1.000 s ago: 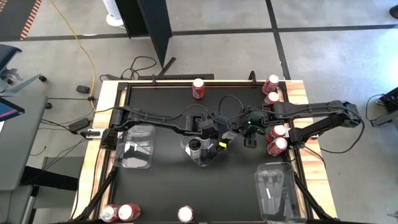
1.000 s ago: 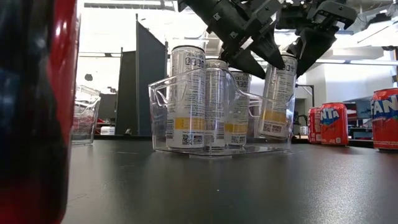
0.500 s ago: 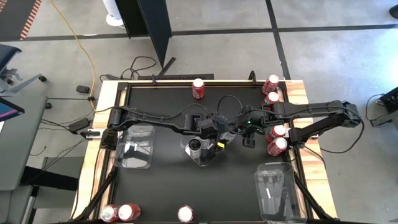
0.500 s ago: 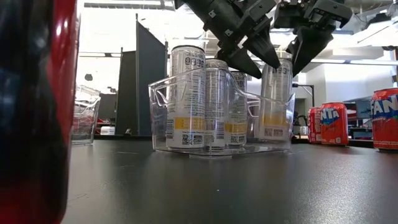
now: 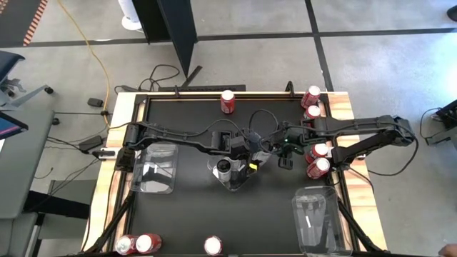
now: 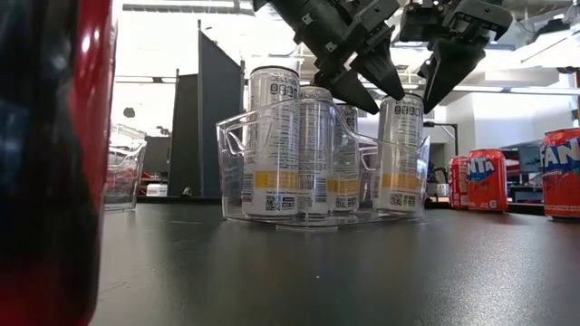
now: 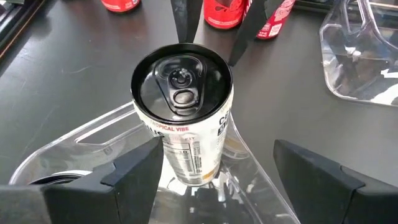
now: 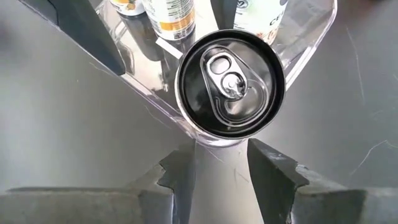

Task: Sort soda cans
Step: Put the white soda can into the middle transparent bin, then put the orange soda can into the left transparent bin

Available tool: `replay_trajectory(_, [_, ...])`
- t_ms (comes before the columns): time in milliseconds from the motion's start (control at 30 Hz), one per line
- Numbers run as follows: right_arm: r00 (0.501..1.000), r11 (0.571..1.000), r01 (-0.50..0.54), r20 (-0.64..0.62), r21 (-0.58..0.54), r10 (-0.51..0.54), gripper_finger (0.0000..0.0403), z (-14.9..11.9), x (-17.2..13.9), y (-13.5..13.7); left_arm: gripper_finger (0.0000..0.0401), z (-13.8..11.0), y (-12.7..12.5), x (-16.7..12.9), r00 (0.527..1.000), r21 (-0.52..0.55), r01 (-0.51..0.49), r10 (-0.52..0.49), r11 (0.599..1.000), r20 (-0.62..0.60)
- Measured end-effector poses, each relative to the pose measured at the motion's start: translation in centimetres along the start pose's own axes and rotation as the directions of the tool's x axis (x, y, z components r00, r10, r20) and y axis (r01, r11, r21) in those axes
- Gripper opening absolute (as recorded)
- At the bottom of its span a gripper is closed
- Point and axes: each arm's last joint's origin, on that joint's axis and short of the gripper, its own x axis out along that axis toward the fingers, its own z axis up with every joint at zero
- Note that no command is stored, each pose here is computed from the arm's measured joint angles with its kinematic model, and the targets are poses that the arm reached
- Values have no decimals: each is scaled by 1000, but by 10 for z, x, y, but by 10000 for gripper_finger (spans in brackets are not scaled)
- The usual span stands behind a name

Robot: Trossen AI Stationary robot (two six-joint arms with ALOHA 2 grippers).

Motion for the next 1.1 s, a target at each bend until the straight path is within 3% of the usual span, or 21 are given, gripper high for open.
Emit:
replay_trajectory(767, [1000,1000,-5,-11,-22,4,161,-1,0,0,299,-1,2,-7,1000,8,-6,6,1000,-28])
replay_trajectory(1100, [1000,1000,-4,-11,-22,4,161,-1,0,0,299,-9,3,-11,993,69,0,8,998,-120])
